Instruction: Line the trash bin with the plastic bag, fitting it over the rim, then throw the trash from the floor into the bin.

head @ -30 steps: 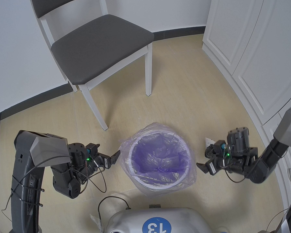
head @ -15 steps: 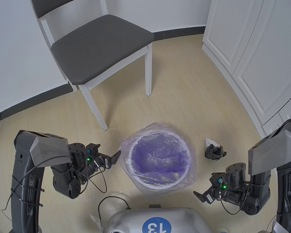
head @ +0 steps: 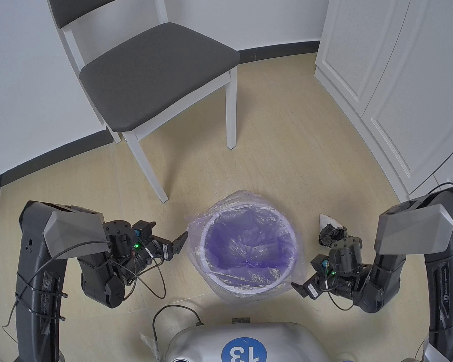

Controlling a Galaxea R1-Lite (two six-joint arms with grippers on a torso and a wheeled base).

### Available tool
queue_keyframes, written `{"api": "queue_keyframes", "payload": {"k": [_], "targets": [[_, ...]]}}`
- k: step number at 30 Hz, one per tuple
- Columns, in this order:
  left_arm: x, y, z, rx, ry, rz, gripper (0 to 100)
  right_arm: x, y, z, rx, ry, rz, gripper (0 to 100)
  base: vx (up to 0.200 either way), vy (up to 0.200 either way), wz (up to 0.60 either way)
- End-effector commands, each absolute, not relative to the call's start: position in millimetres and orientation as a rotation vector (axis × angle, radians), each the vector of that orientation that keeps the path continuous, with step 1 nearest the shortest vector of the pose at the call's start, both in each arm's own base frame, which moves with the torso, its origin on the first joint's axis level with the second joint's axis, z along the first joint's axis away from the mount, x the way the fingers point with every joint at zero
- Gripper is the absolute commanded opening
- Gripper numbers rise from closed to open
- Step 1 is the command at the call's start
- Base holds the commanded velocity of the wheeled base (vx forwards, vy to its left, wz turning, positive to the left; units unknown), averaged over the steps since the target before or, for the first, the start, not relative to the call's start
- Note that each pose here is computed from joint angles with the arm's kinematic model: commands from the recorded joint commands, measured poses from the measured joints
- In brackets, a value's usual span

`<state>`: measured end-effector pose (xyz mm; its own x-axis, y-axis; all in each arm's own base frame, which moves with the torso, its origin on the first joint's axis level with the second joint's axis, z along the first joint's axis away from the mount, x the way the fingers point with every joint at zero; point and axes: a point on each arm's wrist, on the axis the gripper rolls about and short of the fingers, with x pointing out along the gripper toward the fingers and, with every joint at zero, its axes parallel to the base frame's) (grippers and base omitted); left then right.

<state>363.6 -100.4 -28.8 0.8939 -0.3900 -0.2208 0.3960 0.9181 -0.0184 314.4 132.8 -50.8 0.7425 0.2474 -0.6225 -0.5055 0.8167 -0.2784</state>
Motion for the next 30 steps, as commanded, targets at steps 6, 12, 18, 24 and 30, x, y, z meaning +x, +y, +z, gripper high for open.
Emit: {"api": "queue_keyframes", "payload": {"k": [6,12,18,24,30], "targets": [[364,-98,-24,0.024,0.199,-0.402,100,401,137,-4,-0.443,0.524,0.356,100,0.000,0.000,0.00],[364,-98,-24,0.024,0.201,-0.400,100,408,131,1,-0.437,0.517,0.338,100,0.000,0.000,0.00],[364,-98,-23,0.024,0.199,-0.402,100,388,112,22,-0.420,0.531,0.313,100,0.000,0.000,0.00],[358,-98,-23,0.027,0.214,-0.410,100,349,91,37,-0.412,0.570,0.303,100,0.000,0.000,0.00],[355,-99,-24,0.029,0.228,-0.414,100,322,84,32,-0.366,0.495,0.275,100,0.000,0.000,0.00]]}}
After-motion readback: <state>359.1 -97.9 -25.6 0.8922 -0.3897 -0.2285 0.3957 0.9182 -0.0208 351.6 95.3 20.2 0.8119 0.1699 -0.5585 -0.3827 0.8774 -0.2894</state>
